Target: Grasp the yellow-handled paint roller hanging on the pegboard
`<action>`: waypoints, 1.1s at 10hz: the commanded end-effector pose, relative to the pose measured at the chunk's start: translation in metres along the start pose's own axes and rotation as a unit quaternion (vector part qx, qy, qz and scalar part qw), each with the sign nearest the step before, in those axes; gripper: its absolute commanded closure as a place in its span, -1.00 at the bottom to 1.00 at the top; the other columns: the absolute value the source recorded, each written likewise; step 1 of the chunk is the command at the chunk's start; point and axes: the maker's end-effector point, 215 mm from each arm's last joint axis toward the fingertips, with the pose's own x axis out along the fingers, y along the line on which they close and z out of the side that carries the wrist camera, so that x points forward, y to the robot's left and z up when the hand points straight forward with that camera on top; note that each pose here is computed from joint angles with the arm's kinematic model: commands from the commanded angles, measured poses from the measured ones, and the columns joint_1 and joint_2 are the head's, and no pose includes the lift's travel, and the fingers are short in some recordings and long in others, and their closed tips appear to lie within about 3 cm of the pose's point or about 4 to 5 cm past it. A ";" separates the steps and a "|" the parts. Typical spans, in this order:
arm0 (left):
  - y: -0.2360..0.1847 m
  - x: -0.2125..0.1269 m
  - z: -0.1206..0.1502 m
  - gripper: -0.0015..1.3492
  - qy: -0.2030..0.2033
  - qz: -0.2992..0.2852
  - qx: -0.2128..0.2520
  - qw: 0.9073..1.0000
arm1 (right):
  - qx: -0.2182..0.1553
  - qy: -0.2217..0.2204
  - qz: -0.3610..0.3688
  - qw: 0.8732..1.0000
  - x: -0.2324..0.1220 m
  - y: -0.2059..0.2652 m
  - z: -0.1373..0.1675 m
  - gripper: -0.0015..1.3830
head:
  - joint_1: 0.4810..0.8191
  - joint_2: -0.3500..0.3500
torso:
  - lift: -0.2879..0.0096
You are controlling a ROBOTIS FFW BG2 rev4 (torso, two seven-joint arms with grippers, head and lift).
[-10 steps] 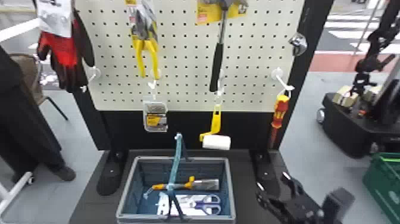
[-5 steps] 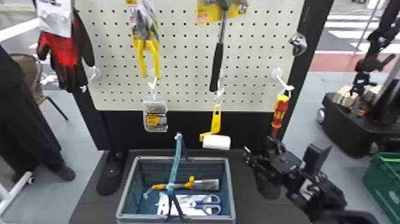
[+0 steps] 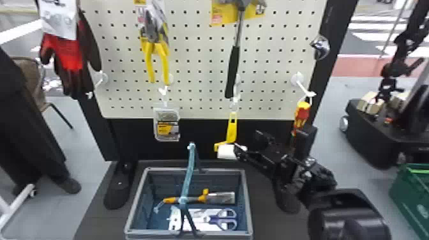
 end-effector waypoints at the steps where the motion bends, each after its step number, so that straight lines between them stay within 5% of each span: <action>1: -0.001 0.002 -0.001 -0.75 0.000 -0.002 0.000 1.000 | -0.008 0.002 0.024 1.000 0.019 0.008 0.012 -0.55 | -0.60 0.00 | 0.26; 4: -0.002 0.004 -0.002 -0.75 0.002 -0.005 0.000 1.000 | -0.020 -0.004 0.039 0.999 0.036 0.016 0.034 -0.50 | -0.60 0.00 | 0.26; 9: -0.002 0.003 -0.001 -0.75 0.000 -0.004 -0.003 1.000 | -0.007 0.003 0.035 0.999 0.027 0.018 0.019 0.67 | -0.60 0.00 | 0.26; 11: -0.003 0.005 0.000 -0.75 -0.001 -0.005 -0.003 1.000 | -0.012 0.000 0.034 0.999 0.027 0.018 0.024 0.86 | -0.60 0.00 | 0.26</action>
